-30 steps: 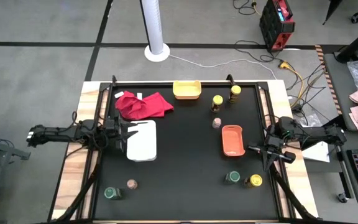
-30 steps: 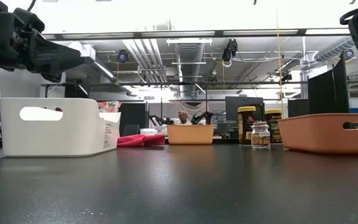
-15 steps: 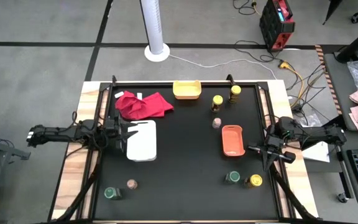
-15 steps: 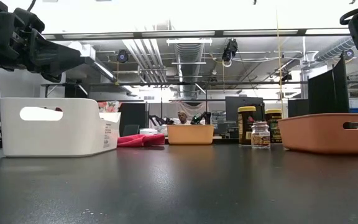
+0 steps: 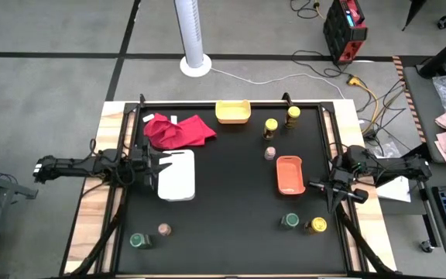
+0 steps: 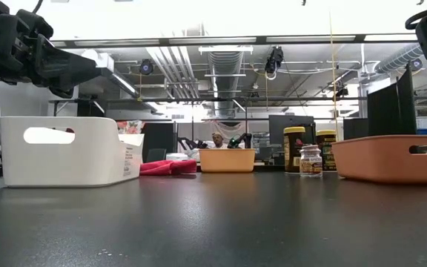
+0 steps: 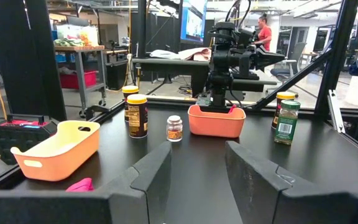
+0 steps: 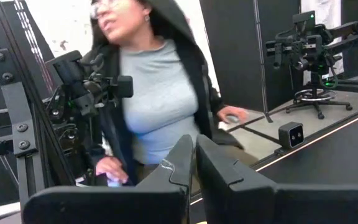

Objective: Sort spices by type

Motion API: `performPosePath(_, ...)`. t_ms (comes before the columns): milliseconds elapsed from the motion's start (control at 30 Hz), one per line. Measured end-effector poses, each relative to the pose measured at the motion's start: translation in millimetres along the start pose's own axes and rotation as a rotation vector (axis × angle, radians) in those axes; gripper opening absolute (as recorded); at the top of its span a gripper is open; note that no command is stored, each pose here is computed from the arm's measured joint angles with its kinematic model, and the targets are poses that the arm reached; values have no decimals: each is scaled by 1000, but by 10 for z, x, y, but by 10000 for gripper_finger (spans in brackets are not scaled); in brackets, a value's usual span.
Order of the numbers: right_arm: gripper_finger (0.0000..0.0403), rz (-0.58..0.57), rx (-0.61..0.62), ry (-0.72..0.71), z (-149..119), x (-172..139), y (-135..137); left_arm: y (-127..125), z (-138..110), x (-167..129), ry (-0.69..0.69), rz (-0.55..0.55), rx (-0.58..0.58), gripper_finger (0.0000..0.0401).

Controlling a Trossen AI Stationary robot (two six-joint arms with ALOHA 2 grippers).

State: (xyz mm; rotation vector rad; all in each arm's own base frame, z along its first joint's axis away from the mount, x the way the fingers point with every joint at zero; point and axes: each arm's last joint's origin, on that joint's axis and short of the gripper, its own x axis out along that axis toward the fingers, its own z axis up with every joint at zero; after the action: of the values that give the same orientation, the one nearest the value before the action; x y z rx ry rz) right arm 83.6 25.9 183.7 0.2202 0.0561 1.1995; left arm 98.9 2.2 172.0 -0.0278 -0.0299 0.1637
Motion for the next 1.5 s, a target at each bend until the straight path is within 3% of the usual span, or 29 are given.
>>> performPosePath(1500,13,0,0,0,-1,0,0,0,0,0,0,0,42,135)
